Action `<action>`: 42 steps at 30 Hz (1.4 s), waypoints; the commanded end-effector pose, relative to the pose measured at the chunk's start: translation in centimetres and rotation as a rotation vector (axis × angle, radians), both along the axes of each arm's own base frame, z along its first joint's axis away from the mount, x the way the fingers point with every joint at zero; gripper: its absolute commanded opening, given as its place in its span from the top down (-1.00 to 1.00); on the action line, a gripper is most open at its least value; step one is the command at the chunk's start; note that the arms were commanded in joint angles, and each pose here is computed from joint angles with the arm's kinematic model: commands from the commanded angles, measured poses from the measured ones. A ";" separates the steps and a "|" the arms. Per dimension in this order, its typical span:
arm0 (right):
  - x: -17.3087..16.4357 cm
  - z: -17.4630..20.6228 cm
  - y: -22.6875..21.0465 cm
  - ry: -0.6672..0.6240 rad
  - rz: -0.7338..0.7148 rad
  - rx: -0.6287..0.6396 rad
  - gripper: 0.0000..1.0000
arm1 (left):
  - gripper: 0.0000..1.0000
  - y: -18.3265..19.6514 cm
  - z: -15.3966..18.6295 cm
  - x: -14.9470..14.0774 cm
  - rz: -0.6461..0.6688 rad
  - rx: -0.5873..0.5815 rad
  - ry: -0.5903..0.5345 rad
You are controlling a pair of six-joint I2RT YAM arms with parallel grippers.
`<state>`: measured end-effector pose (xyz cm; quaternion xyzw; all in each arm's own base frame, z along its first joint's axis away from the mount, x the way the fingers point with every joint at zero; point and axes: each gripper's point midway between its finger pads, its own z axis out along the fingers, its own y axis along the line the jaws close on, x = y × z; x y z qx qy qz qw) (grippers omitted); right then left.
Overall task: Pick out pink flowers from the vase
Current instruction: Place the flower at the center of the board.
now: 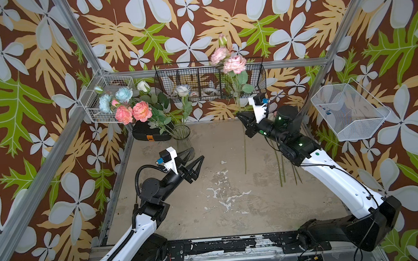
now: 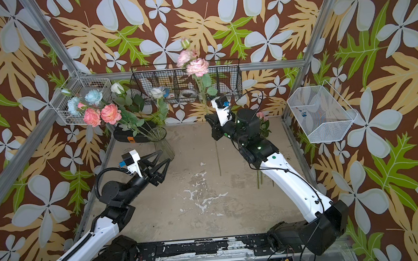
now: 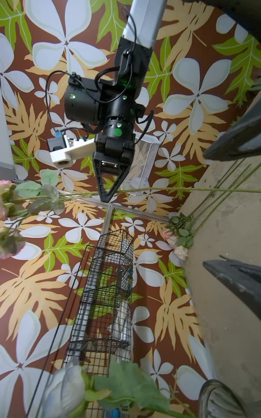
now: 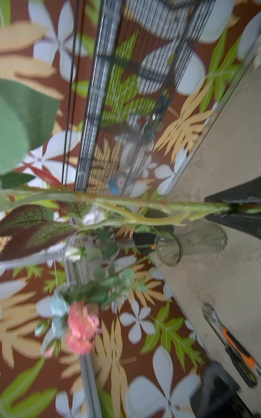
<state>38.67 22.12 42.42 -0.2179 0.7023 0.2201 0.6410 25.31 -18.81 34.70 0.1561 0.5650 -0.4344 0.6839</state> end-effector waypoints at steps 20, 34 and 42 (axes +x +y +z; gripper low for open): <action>7.9 -14.6 -24.8 0.619 -0.716 -0.423 1.00 | -0.39 -2.6 -4.4 -0.1 -0.099 0.018 0.121; 11.9 -28.1 -23.7 0.822 -0.563 -0.414 1.00 | -0.38 -2.9 -5.9 0.1 -0.089 0.047 0.139; 12.7 -33.2 -23.3 0.883 -0.540 -0.399 1.00 | -0.38 -2.9 -6.3 0.3 -0.080 0.056 0.143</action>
